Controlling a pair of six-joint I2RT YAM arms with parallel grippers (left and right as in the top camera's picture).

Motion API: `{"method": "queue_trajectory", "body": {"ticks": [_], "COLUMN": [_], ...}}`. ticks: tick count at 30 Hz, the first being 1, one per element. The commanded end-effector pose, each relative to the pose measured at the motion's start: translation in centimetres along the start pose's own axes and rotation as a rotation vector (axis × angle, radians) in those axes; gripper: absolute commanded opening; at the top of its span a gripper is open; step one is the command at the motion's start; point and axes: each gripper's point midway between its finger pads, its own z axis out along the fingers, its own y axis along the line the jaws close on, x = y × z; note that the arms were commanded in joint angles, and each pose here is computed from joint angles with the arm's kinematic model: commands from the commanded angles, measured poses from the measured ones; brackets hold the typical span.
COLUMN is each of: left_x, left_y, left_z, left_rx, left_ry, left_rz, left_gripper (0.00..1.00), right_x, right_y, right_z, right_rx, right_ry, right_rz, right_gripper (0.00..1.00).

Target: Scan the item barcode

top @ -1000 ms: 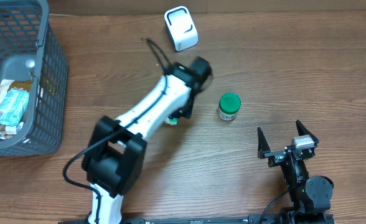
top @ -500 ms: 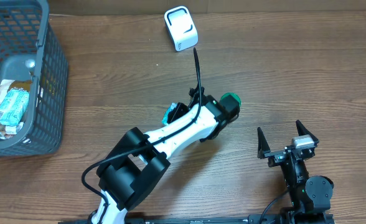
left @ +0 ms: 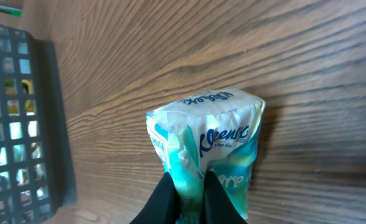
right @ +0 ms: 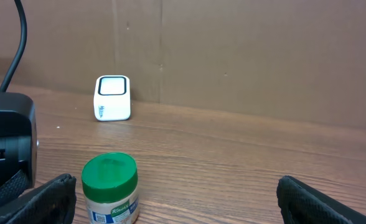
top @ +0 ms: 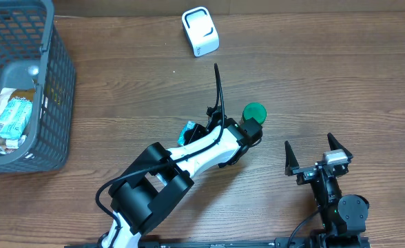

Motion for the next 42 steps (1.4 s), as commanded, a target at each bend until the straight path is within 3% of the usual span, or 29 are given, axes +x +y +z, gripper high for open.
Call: {"method": "queue_trajectory", "body": {"ticks": [1,8,9,12,13,18,24,28,30,33,39,42], "left_x": [0.3,0.5,0.5,0.5,0.5,0.2,-2.7,-4.0,-4.0,-3.3,-1.9,-1.0], "left_y": [-0.7,-1.7,-1.7,-1.8,-1.9,-2.0,-0.5,-0.6,-1.2,-1.3,-0.4,-2.2], "left_z": [-0.2,-0.2,-0.2,-0.3,-0.3,-1.1,-3.1,-3.8,-3.6,-2.8,-0.5,-0.5], "left_rx": [0.046,0.105,0.105,0.110,0.114,0.147,0.209,0.361,0.454,0.534,0.554,0.678], "left_ry": [0.016,0.037,0.037,0.041,0.044,0.068,0.086,0.152,0.193,0.247,0.310,0.338], "left_rz": [-0.042,-0.058,-0.058,-0.058,-0.058,-0.099,-0.172,-0.185,-0.167,-0.127,-0.105,-0.062], "left_gripper": [0.08,0.14,0.19,0.58,0.63,0.66,0.67,0.84,0.86,0.82,0.74,0.72], "right_x": [0.3,0.3,0.3,0.3,0.3,0.3,0.3,0.3,0.3,0.3,0.3,0.3], "right_y": [0.2,0.2,0.2,0.2,0.2,0.2,0.2,0.2,0.2,0.2,0.2,0.2], "right_z": [0.0,0.0,0.0,0.0,0.0,0.0,0.0,0.0,0.0,0.0,0.0,0.0], "right_rx": [-0.010,-0.009,-0.009,-0.010,-0.010,-0.010,-0.009,-0.010,-0.010,-0.010,-0.010,-0.010], "right_ry": [0.001,0.001,0.001,0.001,0.001,0.001,0.001,0.001,0.001,0.001,0.001,0.001], "right_rz": [-0.004,-0.004,-0.004,-0.004,-0.004,-0.004,-0.004,-0.004,-0.004,-0.004,-0.004,-0.004], "right_gripper": [1.00,1.00,1.00,1.00,1.00,1.00,1.00,1.00,1.00,1.00,1.00,1.00]}}
